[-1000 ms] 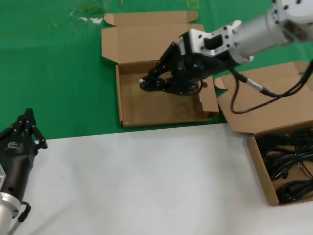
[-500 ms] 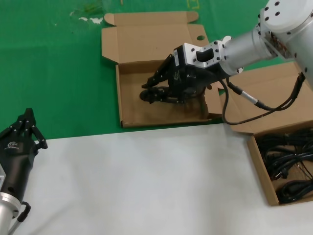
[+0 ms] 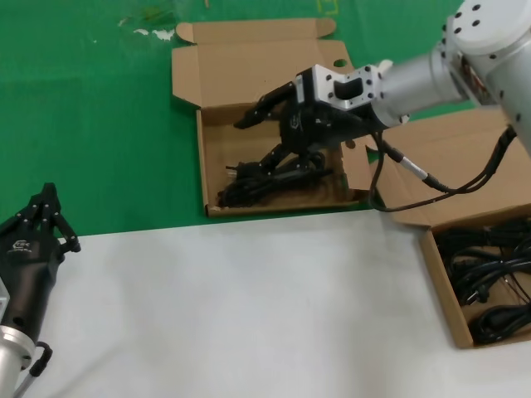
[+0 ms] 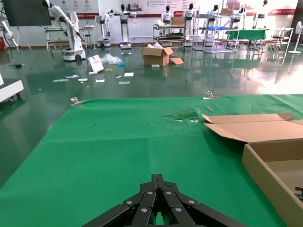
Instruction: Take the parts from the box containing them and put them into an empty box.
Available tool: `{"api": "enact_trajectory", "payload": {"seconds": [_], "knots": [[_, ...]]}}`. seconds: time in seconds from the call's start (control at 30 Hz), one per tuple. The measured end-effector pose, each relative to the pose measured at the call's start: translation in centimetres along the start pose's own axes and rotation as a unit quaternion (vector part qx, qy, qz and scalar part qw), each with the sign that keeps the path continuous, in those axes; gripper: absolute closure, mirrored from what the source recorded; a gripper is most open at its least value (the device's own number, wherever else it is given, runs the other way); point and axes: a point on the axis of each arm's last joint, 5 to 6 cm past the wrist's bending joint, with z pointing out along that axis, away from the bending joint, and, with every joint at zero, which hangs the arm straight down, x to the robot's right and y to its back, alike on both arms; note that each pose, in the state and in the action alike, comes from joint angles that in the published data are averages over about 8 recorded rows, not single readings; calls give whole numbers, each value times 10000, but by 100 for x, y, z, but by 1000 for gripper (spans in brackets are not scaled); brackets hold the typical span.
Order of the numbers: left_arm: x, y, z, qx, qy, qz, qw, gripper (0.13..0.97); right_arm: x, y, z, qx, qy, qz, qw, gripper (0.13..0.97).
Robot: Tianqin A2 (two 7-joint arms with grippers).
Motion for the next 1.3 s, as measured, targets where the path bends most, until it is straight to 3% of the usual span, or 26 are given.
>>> {"api": "enact_trajectory", "payload": {"seconds": [0.23, 0.6, 0.93, 1.17, 1.3], "knots": [[0, 0, 0, 0, 0, 0, 10000, 957, -135, 3, -196, 362, 240, 186, 9989, 625], [0, 0, 0, 0, 0, 0, 10000, 957, -787, 48, -417, 1325, 682, 1102, 9827, 380], [0, 0, 0, 0, 0, 0, 10000, 929, -938, 68, -368, 1453, 955, 1334, 9757, 215], [0, 0, 0, 0, 0, 0, 10000, 912, -1102, 110, -285, 1538, 1334, 1588, 9661, 187], [0, 0, 0, 0, 0, 0, 10000, 856, -1208, 136, -242, 1577, 1578, 1759, 9588, 150]]}}
